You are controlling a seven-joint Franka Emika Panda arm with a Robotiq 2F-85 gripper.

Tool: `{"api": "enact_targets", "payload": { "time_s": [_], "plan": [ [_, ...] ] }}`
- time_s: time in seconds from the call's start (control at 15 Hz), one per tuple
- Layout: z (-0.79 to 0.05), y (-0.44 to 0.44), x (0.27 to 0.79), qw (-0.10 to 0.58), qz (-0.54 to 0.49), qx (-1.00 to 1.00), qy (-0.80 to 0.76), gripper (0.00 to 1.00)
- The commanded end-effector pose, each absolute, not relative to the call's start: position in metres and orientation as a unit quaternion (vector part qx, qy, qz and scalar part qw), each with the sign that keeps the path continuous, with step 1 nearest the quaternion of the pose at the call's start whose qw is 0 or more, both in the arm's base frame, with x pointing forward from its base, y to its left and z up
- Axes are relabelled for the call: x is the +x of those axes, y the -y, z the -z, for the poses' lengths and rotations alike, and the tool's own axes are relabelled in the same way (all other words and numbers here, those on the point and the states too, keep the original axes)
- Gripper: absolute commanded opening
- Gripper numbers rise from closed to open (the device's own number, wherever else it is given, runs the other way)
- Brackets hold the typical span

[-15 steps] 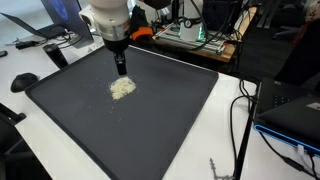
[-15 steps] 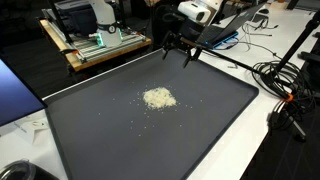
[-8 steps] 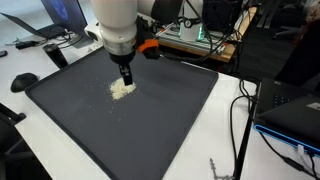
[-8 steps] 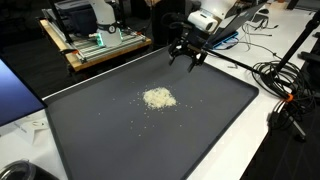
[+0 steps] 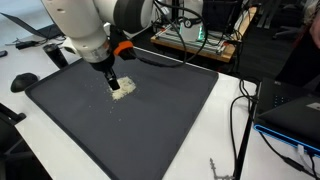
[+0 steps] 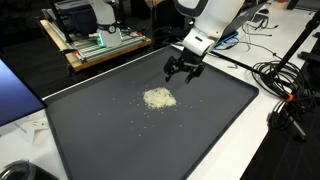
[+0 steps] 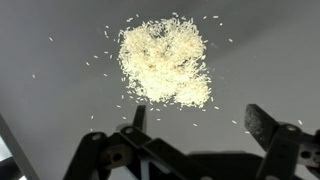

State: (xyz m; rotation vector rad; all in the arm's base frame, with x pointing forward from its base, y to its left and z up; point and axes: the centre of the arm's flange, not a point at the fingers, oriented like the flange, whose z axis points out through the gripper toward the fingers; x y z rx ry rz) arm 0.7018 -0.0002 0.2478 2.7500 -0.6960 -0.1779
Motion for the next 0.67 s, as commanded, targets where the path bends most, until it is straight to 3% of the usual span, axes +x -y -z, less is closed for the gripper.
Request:
{"api": "enact_targets", "payload": {
  "time_s": [0.0,0.6],
  "plan": [
    [-0.245,0.029,0.740,0.082,0.100,0.966,0.224,1.00],
    [-0.233,0.122,0.731,-0.034,0.131,0.963,0.234,1.00]
  ]
}}
